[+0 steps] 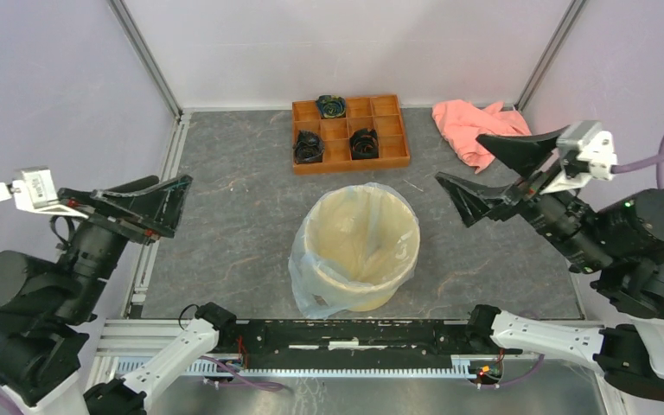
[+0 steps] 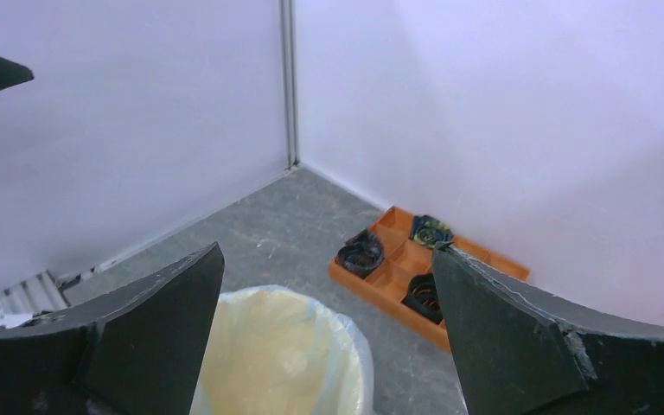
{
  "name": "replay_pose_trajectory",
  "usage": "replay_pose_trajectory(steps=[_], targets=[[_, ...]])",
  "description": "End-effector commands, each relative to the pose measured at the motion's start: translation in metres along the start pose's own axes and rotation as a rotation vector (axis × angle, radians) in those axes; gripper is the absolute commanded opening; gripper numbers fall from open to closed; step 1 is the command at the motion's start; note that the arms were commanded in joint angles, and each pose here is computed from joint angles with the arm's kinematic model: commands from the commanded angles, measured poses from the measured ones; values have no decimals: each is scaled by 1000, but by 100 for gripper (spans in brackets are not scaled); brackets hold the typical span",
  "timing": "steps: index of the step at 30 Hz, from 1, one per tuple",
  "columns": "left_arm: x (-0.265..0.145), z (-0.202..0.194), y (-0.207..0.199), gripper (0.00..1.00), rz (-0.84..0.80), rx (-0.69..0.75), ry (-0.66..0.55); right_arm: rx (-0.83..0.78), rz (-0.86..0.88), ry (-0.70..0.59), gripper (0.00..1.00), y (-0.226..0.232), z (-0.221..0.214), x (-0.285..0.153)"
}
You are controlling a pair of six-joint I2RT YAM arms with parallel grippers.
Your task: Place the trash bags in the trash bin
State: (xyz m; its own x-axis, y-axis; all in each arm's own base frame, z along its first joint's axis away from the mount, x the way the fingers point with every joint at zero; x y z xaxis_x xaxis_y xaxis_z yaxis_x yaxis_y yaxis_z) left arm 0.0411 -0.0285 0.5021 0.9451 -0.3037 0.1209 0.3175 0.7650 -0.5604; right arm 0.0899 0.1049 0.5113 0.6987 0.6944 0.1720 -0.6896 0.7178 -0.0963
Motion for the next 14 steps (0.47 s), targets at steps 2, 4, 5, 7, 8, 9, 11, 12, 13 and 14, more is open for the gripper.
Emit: replay_pose_trajectory(steps=[2, 4, 5, 7, 8, 9, 11, 12, 13, 14], targets=[[8, 23, -9, 100, -24, 101, -92, -23, -82, -12, 98, -8, 3, -2], [10, 24, -8, 100, -8, 101, -94, -25, -93, -9, 98, -9, 0, -2], [10, 24, -8, 100, -6, 102, -91, -25, -94, -9, 98, -9, -1, -1], [11, 22, -7, 100, -3, 99, -87, -23, -95, -15, 98, -9, -2, -1], [11, 21, -6, 100, 1, 97, -87, -21, -98, -16, 98, -9, -3, 0], [10, 20, -5, 100, 6, 95, -87, -21, -102, -17, 98, -9, -4, -1], [11, 19, -4, 100, 15, 93, -87, -46, -65, -18, 98, -5, -12, 2], [10, 19, -3, 100, 14, 92, -87, -42, -81, -10, 98, -6, -15, 2], [10, 19, -4, 100, 12, 89, -88, -39, -90, -10, 98, -6, -18, 3], [10, 19, -4, 100, 11, 89, -88, -37, -92, -20, 98, -5, -19, 3]])
Point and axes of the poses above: each gripper's point midway between its finger pads, its own x axis out along the fingers, its own y axis along the line the jaws close on, z = x × y, the point moved 9 cm from there along -x, back along the fingers, and after that the axes turned 4 degrees about -x, right-handed, at the moved point
